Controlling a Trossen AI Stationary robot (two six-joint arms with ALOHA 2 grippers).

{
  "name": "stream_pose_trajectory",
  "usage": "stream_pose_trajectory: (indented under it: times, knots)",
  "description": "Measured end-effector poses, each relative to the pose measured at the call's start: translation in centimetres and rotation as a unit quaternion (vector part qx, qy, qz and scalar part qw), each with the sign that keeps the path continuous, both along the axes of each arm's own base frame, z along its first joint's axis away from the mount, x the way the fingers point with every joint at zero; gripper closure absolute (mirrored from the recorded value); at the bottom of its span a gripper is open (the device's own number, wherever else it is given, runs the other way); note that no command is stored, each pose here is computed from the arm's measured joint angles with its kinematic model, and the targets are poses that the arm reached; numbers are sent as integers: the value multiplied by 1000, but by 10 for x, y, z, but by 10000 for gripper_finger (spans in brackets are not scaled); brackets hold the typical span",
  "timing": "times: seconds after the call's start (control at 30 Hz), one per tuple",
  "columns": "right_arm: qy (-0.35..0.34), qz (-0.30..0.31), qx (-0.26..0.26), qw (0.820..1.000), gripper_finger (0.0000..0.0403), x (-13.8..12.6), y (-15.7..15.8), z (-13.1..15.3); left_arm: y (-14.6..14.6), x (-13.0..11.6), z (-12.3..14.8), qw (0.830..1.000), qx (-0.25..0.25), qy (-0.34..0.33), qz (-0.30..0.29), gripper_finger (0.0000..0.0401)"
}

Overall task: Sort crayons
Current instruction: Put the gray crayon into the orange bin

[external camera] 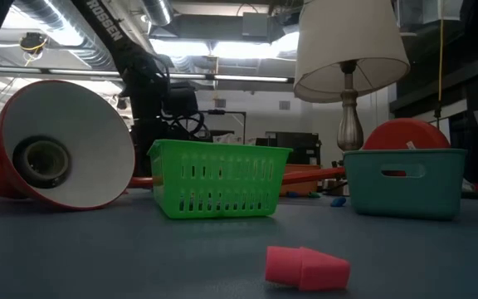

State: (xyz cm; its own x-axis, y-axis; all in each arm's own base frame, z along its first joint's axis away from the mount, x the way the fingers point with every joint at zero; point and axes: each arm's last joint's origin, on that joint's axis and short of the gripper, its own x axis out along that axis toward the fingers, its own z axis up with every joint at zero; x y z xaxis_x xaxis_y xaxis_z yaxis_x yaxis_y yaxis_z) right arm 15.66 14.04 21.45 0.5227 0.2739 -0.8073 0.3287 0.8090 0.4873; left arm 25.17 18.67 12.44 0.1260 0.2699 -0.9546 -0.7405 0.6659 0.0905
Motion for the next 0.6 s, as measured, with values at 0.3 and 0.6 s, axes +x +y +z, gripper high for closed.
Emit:
stream_pose_trajectory:
  times: [0.3, 0.6]
  knots:
    - [-75, -7, -48, 996, 274, 6, 0, 4, 0, 0, 1, 1000, 9, 2, 0, 362]
    - [-188, 28, -84, 978, 274, 4, -5, 37, 0, 0, 0, 1000, 9, 4, 2, 394]
